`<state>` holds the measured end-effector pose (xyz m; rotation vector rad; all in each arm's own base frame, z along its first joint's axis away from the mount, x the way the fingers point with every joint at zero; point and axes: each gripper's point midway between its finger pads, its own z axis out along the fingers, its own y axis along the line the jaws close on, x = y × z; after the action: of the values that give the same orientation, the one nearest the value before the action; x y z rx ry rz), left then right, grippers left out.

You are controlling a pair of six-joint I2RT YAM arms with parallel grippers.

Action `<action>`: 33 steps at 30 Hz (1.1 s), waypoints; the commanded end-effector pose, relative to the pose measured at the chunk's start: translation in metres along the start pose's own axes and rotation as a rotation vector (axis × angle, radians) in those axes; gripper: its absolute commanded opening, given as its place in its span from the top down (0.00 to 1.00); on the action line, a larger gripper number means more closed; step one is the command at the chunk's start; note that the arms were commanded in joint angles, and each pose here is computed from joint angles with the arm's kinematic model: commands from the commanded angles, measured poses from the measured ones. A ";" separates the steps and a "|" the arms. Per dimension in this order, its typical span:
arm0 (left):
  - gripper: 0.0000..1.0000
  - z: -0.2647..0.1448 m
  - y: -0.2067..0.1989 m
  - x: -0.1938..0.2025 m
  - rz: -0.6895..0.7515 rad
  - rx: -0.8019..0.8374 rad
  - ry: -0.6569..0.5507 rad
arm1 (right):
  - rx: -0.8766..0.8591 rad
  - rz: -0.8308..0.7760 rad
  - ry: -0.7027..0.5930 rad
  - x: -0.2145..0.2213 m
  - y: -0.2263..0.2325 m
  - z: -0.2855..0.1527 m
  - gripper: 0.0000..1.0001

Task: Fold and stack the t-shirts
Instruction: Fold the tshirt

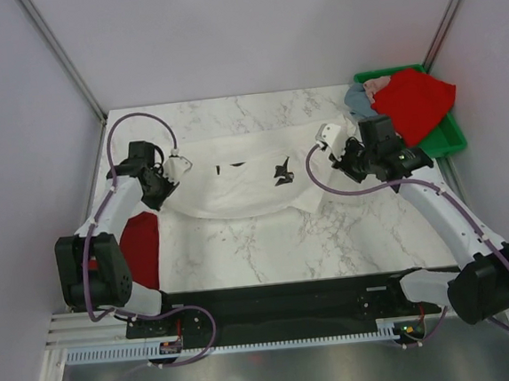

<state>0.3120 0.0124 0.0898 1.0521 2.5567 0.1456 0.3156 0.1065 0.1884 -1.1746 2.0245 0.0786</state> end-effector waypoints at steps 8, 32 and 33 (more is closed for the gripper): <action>0.98 -0.016 0.034 -0.037 0.044 -0.064 -0.067 | 0.194 0.073 -0.047 -0.040 -0.084 0.011 1.00; 0.98 0.051 0.092 -0.079 -0.013 -0.053 -0.004 | 0.213 0.121 0.005 -0.055 -0.178 0.145 1.00; 0.98 0.052 0.096 -0.077 -0.018 -0.071 0.012 | 0.214 0.122 0.002 -0.057 -0.183 0.156 1.00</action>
<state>0.4315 0.0174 0.0807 1.0301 2.5563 0.1762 0.5323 0.1025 0.1600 -0.9665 2.1062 -0.0617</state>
